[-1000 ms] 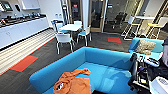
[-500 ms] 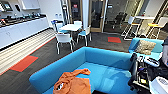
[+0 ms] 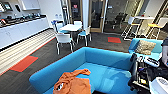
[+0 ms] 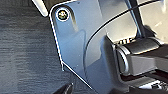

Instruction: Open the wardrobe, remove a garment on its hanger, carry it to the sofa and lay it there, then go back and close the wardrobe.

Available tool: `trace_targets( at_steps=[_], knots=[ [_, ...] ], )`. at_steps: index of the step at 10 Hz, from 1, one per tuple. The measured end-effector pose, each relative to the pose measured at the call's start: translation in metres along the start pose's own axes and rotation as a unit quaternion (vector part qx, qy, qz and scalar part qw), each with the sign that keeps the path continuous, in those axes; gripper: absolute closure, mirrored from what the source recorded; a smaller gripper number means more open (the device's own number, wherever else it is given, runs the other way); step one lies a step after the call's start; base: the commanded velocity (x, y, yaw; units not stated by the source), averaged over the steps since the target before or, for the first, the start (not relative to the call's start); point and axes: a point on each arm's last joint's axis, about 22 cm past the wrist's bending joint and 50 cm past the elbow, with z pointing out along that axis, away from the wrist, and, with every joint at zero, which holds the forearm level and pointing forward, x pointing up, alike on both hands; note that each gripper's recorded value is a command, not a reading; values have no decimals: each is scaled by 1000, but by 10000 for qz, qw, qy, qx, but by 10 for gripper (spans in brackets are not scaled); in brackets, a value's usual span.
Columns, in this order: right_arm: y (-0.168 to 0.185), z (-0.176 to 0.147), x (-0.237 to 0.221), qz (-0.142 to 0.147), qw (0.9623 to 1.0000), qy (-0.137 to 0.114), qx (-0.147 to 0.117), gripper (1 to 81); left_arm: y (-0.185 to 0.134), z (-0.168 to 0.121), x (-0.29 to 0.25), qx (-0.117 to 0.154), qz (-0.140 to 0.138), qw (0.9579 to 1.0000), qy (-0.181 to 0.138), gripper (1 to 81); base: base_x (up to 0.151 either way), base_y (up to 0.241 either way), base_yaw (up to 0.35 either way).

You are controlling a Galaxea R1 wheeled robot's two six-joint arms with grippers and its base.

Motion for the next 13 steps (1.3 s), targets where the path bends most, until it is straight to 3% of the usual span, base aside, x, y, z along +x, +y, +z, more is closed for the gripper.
trace_targets(
  at_steps=[4,8,10,13],
  knots=[
    [-4,-4,35,-220,9988,435,26,10,11,-12,38,12,132,9989,444,10,0,0,0],
    [-3,-4,28,-212,9990,387,11,10,15,-12,34,-29,189,9987,475,10,0,0,0],
    [-3,-4,28,-214,9990,389,13,10,22,-13,51,-103,259,9961,837,10,0,0,0],
    [-3,-4,29,-215,9990,394,15,10,23,-14,53,-111,263,9958,866,10,-48,0,0]
  ],
)
